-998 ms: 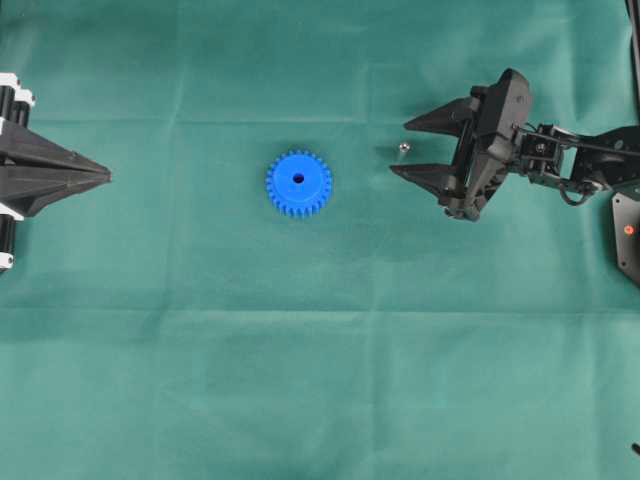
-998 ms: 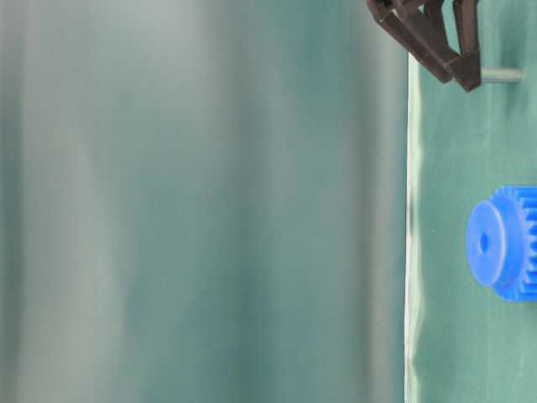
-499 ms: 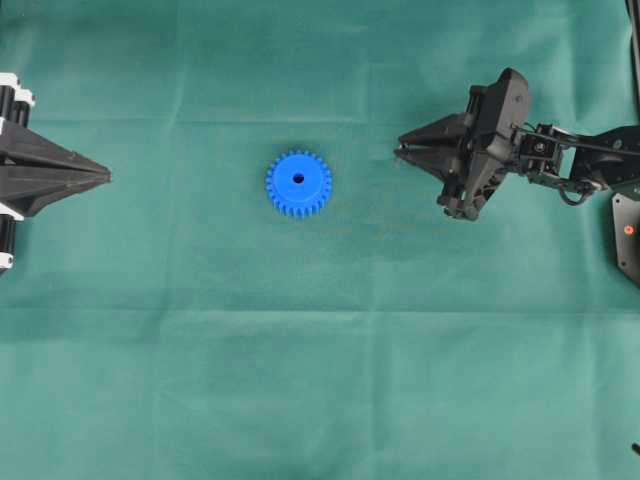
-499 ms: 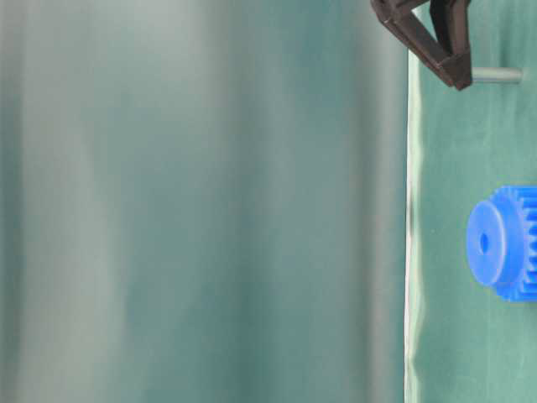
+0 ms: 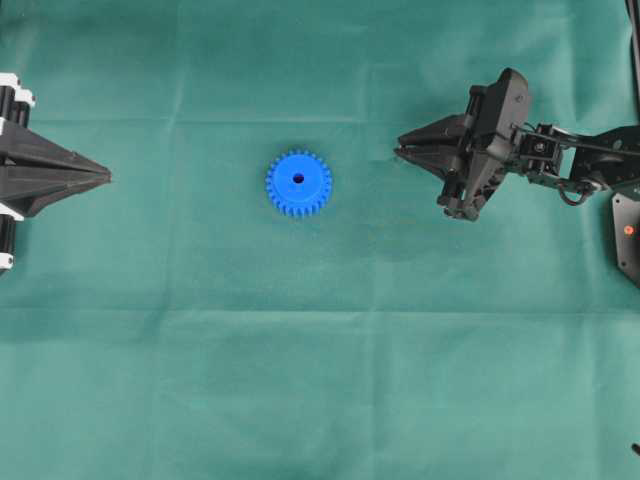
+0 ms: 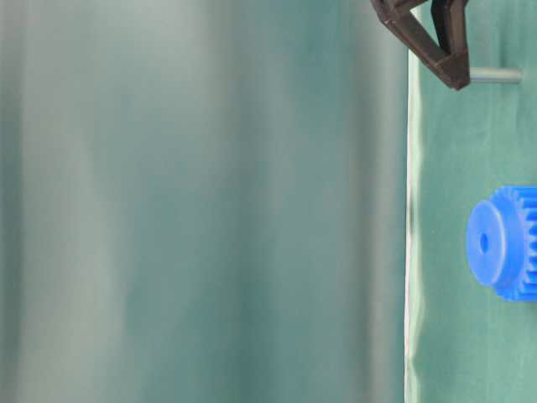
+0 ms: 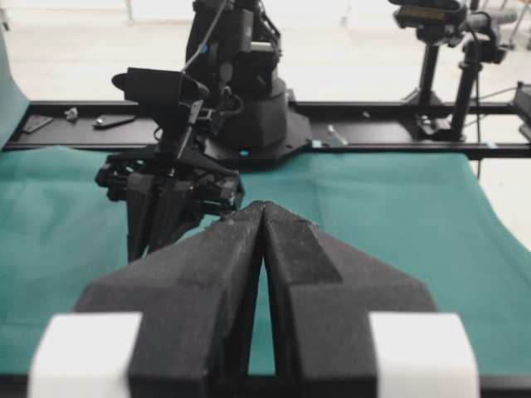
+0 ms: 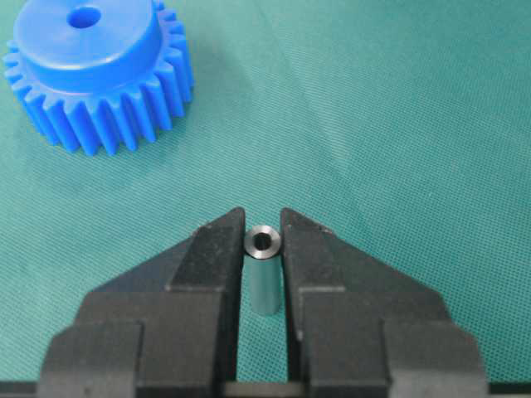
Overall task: Insert the shaft placed at a random location into the center hole of the medium gear at another random location.
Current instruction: 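Close the right gripper on the silver shaft, holding it upright, then lift the held shaft off the table with the right gripper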
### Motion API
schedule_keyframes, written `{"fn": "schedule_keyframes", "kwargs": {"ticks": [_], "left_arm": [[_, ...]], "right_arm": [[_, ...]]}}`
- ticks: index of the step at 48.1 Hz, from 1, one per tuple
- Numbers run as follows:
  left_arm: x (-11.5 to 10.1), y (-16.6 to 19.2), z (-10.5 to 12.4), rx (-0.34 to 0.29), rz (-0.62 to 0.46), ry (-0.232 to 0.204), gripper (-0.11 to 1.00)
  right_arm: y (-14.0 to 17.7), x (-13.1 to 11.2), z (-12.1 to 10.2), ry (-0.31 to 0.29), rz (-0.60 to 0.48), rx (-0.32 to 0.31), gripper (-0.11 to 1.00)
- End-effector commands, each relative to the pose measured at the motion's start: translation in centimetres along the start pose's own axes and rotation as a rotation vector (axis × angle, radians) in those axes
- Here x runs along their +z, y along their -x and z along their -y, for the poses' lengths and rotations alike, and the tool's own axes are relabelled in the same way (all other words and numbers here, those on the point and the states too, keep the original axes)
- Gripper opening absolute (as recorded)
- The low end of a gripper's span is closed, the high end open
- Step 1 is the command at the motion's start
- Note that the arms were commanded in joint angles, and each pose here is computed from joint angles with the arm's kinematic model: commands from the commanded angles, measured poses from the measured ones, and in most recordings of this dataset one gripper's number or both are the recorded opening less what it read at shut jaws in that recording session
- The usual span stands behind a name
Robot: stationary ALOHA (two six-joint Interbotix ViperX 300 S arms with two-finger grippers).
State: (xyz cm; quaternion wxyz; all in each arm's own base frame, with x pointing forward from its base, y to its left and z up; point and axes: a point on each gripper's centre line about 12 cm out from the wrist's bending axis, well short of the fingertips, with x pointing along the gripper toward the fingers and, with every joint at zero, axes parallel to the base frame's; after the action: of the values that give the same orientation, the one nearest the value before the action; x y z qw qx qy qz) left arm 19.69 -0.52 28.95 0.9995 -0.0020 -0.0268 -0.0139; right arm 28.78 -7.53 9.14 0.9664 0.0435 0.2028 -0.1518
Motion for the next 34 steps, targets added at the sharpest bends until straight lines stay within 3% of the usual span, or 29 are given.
{"fn": "schedule_keyframes", "kwargs": {"ticks": [1, 20, 34], "left_arm": [[1.0, -0.2, 0.0, -0.002, 0.026, -0.001, 0.00], [0.9, -0.3, 0.0, -0.002, 0.018, -0.001, 0.00], [0.8, -0.3, 0.0, -0.002, 0.015, -0.001, 0.00]], "right_arm": [[0.0, 1.6, 0.0, -0.010, 0.058, -0.002, 0.13], [2.0, 6.2, -0.4, -0.012, 0.071, 0.022, 0.13], [1.9, 6.2, -0.4, -0.010, 0.057, 0.025, 0.13]]}}
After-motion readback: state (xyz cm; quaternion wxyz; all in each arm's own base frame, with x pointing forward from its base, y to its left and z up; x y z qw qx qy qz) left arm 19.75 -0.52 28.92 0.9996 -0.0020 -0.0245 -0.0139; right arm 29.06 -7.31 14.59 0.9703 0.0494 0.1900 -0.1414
